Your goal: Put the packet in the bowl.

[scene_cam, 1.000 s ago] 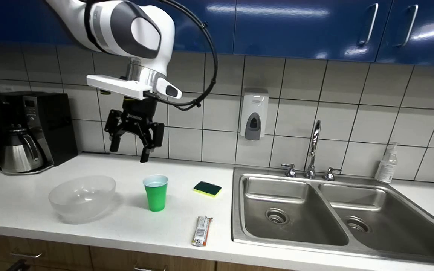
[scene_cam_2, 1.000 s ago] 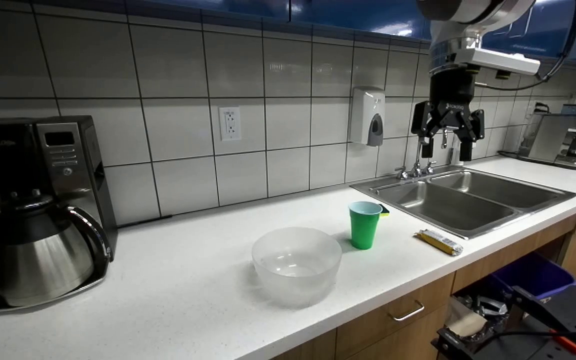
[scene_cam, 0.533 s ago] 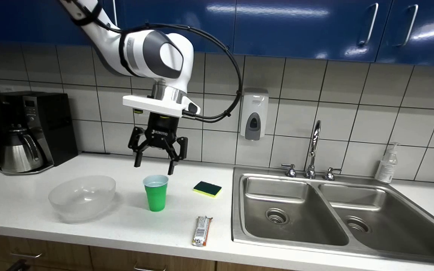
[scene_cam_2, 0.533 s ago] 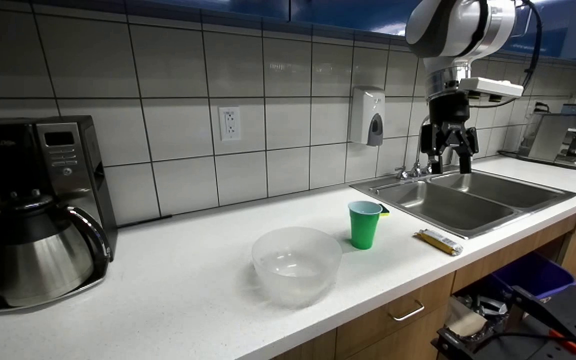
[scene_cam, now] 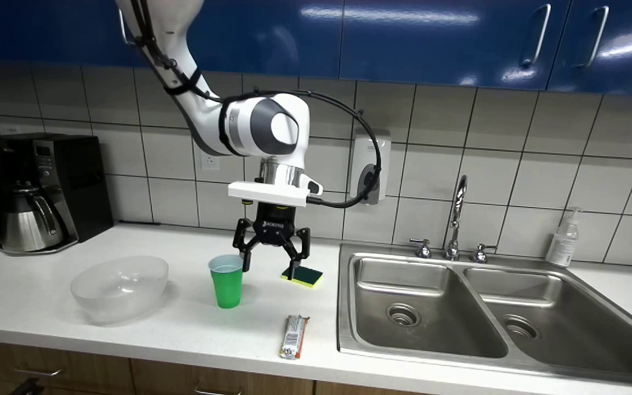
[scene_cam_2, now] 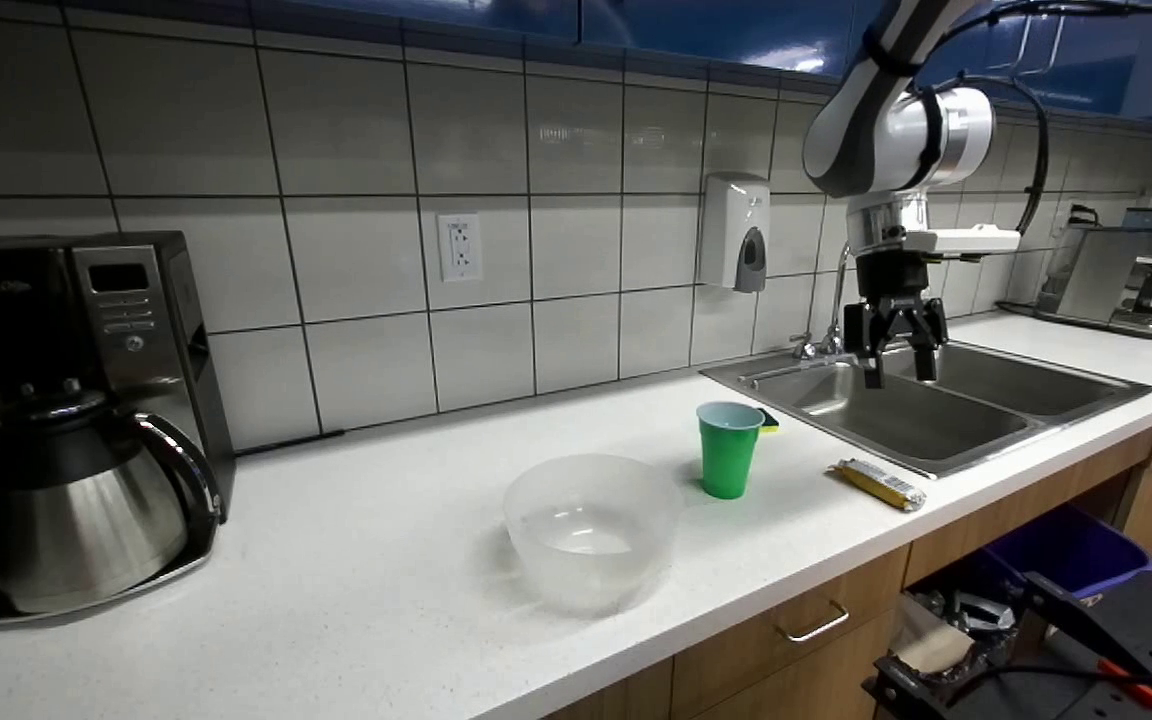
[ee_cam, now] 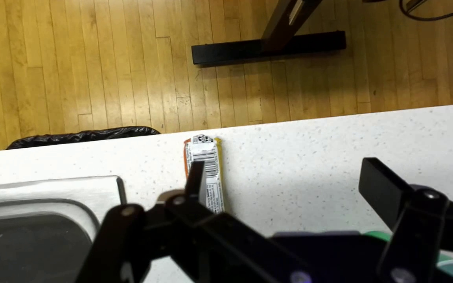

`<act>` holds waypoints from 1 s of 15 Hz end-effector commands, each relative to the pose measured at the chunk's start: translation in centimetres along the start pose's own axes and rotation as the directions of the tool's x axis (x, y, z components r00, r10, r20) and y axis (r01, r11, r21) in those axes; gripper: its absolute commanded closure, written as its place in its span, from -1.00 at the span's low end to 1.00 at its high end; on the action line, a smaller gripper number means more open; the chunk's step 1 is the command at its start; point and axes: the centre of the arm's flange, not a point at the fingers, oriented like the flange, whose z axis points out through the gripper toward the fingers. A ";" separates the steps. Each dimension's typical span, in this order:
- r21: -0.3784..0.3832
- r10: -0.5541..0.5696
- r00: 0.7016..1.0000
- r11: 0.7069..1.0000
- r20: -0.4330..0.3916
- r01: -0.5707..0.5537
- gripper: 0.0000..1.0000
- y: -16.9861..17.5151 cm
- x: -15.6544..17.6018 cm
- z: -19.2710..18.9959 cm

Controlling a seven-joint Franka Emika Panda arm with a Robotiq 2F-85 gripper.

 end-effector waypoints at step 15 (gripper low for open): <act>-0.031 0.001 1.000 1.000 0.005 -0.001 -1.00 1.7 3.9 5.1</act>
